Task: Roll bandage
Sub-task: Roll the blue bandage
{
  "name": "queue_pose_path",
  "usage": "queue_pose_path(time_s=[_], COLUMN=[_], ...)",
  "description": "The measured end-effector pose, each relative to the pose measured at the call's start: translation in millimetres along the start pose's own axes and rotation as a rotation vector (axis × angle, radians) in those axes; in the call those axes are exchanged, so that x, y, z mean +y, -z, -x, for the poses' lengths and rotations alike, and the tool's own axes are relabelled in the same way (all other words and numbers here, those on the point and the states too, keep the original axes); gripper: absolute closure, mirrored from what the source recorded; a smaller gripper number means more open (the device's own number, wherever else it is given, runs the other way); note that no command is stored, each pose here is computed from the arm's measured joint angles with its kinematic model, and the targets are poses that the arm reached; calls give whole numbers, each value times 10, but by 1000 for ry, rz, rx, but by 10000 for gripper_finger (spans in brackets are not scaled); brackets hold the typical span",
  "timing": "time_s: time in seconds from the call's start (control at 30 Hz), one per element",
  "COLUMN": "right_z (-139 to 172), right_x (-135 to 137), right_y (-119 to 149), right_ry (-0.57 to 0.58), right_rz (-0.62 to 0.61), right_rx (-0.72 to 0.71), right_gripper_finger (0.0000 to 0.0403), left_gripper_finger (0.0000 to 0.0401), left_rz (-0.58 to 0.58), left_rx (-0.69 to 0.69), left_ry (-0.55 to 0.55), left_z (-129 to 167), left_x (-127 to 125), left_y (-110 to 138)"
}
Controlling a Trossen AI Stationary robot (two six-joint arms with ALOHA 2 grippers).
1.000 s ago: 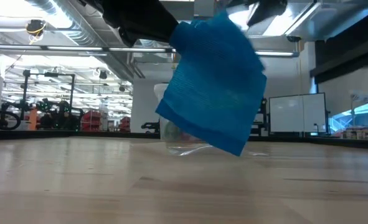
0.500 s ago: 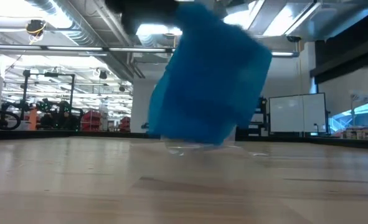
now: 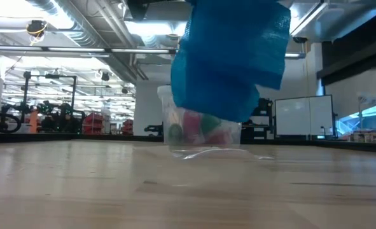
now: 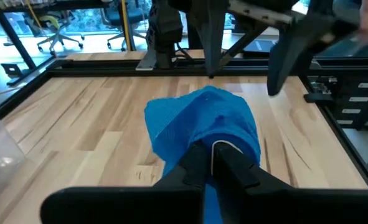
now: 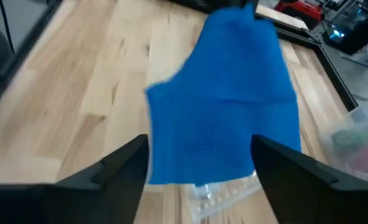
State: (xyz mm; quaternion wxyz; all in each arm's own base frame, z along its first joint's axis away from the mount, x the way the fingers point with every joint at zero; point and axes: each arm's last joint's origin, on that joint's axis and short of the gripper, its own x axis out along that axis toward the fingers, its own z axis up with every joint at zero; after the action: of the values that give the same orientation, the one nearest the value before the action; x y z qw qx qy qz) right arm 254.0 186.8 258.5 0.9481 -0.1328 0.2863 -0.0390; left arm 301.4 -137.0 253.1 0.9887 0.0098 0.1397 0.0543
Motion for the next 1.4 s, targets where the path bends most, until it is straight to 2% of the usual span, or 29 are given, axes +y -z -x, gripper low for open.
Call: queue_pose_path(time_s=[0.33, 0.63, 0.77, 0.87, 1.0, 1.2, 1.3, 1.4], right_z=[-61, -21, 165, 298, 491, 564, 480, 333], right_x=[-47, -17, -13, -90, -264, -674, -866, -965], right_y=[38, 38, -237, -435, -594, -482, -338, -146], right_ry=[33, 0, -10, -6, 103, 479, 580, 614], right_rz=[0, 60, 54, 73, 128, 127, 65, 20], right_rx=[43, 69, 9, 16, 76, 199, 286, 389], right_gripper_finger=[237, 391, 378, 378, 397, 386, 388, 387], left_gripper_finger=[393, 394, 392, 392, 395, 391, 391, 394], left_rz=[-12, -37, -47, -53, -69, -160, -181, -196], left_rx=[-21, -18, -15, 0, 12, 2, -20, -46], left_ry=[5, 15, 17, 15, 26, 116, 162, 192], left_z=[4, 19, 21, 21, 44, 170, 261, 365], left_x=[-9, -38, -43, -40, -76, -260, -340, -383], left_y=[-21, -13, -8, 8, 28, 44, 18, -34])
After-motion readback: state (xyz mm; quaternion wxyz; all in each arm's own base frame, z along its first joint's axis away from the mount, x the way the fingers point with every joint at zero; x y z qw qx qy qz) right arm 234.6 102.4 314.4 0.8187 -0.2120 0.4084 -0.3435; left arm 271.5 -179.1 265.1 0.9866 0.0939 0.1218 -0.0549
